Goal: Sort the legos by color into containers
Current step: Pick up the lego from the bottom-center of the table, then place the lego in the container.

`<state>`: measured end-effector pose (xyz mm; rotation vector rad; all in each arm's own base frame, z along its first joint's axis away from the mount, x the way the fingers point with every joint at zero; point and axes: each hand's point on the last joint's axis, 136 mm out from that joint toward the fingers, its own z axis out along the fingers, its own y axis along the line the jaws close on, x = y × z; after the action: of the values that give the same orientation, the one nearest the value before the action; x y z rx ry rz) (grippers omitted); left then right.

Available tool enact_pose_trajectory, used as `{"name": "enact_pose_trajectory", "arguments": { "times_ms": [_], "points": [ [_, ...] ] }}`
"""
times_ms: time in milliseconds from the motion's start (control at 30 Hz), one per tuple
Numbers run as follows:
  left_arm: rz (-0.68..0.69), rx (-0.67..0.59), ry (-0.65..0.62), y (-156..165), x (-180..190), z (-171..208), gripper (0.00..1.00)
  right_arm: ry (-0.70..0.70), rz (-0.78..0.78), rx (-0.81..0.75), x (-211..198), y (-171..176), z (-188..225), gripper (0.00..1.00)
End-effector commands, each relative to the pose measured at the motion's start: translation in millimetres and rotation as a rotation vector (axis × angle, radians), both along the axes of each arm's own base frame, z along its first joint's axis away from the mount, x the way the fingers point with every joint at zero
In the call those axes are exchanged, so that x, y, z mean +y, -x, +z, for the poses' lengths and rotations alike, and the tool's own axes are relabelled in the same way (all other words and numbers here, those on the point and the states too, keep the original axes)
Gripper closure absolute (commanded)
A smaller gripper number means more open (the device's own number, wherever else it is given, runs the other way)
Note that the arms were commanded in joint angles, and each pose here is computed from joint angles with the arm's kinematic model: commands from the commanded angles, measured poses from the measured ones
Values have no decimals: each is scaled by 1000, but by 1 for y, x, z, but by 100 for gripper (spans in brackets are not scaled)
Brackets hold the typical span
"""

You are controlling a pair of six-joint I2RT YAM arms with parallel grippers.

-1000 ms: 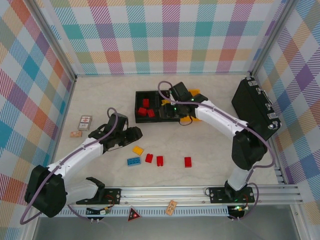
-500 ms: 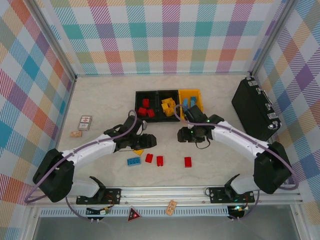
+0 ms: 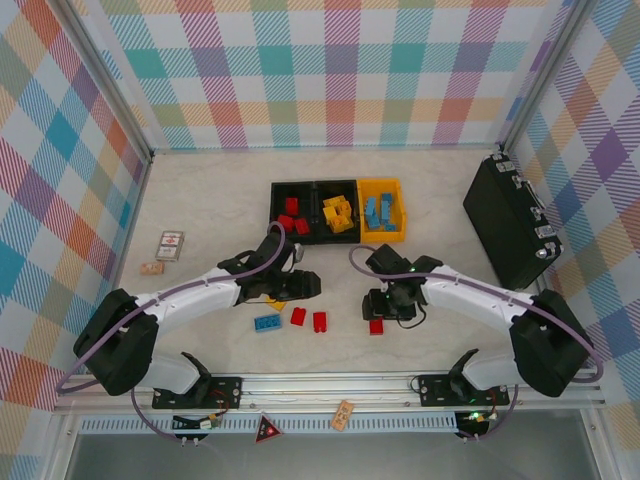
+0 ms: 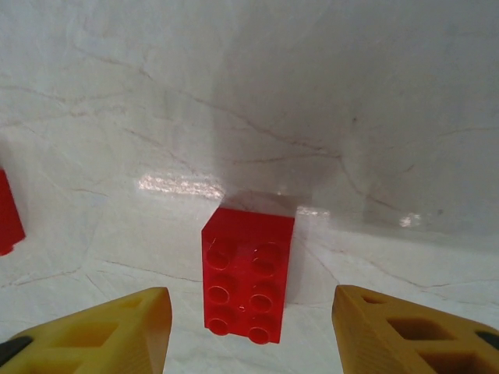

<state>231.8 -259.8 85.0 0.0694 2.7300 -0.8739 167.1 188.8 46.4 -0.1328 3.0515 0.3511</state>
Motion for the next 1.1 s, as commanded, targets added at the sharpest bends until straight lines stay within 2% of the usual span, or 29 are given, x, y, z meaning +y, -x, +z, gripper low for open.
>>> {"name": "enact_pose_trajectory", "arguments": {
  "times_ms": [0, 267, 400, 567, 833, 1067],
  "points": [
    [2, -23, 13, -5, -7, 4, 46, 14, -26, 44, 1, 8, -14, 44],
    [-2, -17, 5, -4, -8, 1, 47, 62, -13, 50, 6, 6, -27, 50],
    [4, -13, 0, -3, -6, -2, 47, 92, -12, 50, 4, 5, -29, 62],
    [18, -34, 1, -5, -4, 4, 47, 81, -10, -15, 5, -4, -11, 69],
    [81, -78, -15, -12, 8, 15, 47, 10, 38, -124, 30, -33, 25, 70],
    [216, -88, -67, -19, 47, 20, 47, -82, 123, -199, 77, -71, 53, 70]
  ]
}}
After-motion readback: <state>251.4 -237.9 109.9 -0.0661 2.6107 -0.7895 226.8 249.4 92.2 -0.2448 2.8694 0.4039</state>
